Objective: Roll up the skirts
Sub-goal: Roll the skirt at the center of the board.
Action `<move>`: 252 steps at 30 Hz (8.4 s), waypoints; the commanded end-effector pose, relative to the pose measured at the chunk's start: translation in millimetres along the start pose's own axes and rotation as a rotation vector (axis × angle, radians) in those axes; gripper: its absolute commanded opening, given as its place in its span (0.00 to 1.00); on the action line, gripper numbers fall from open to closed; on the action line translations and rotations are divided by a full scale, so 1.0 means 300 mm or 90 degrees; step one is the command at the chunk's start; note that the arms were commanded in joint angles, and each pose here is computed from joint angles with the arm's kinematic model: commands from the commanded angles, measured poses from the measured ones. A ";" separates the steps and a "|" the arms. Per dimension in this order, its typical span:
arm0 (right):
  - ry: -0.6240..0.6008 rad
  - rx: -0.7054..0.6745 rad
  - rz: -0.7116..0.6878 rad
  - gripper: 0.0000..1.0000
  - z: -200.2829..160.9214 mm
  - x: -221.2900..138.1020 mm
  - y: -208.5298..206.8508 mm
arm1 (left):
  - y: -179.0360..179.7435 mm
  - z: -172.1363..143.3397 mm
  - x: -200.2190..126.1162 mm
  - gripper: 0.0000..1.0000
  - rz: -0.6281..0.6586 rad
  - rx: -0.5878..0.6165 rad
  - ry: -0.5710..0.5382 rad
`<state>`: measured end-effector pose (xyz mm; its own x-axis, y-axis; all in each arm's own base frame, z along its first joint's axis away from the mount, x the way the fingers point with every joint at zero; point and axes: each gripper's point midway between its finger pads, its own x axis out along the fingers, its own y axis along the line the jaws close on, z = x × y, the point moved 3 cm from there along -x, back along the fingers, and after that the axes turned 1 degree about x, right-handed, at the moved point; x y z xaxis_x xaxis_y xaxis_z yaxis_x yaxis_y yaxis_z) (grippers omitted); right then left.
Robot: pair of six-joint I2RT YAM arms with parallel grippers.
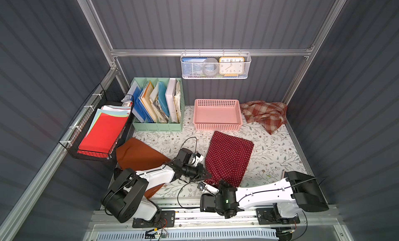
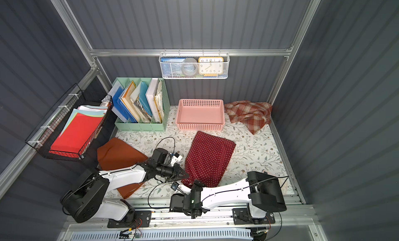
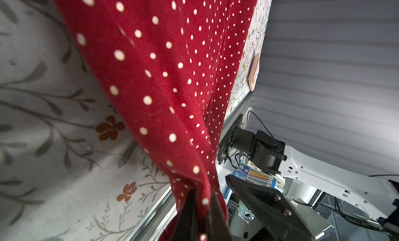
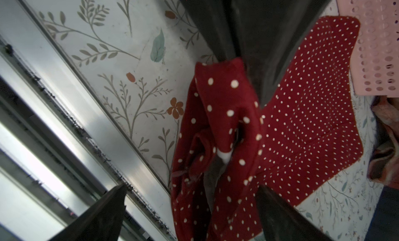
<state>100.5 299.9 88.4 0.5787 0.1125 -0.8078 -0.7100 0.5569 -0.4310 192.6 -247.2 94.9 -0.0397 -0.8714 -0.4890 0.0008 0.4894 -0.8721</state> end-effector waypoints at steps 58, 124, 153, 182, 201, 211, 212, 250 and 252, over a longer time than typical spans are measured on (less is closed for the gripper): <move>0.023 -0.034 -0.186 0.00 -0.049 0.148 -0.057 | 0.066 0.058 -0.208 0.42 -0.014 -0.045 -0.108; 0.174 0.243 0.118 0.48 0.015 0.313 -0.432 | 0.043 0.035 -0.185 0.57 0.044 0.035 -0.237; 0.167 0.278 0.183 0.47 -0.015 0.354 -0.354 | 0.212 0.148 0.013 0.79 0.205 0.035 -0.412; 0.196 0.340 0.099 0.50 -0.103 0.284 -0.439 | 0.239 0.206 0.057 0.00 0.229 0.085 -0.455; 0.380 0.434 0.005 0.45 -0.291 0.300 -0.393 | 0.129 0.189 0.052 0.00 0.218 0.117 -0.436; 0.079 0.397 0.028 0.57 -0.086 -0.052 -0.491 | 0.060 0.157 0.099 0.00 0.212 0.126 -0.322; 0.059 0.375 0.041 0.60 -0.069 -0.085 -0.471 | 0.057 0.149 0.099 0.00 0.209 0.124 -0.314; 0.077 -0.084 -0.236 0.86 -0.004 0.106 -0.038 | 0.080 0.122 0.055 0.00 0.166 0.076 -0.116; 0.089 -0.092 -0.237 0.86 -0.014 0.127 -0.032 | 0.080 0.116 0.051 0.00 0.163 0.076 -0.115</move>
<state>122.0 294.5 61.9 0.7377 -0.1732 -0.6525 -0.5437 0.4205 -0.7264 235.4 -253.1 63.9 0.1881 -0.7087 -0.6800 0.0881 0.7017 -0.7070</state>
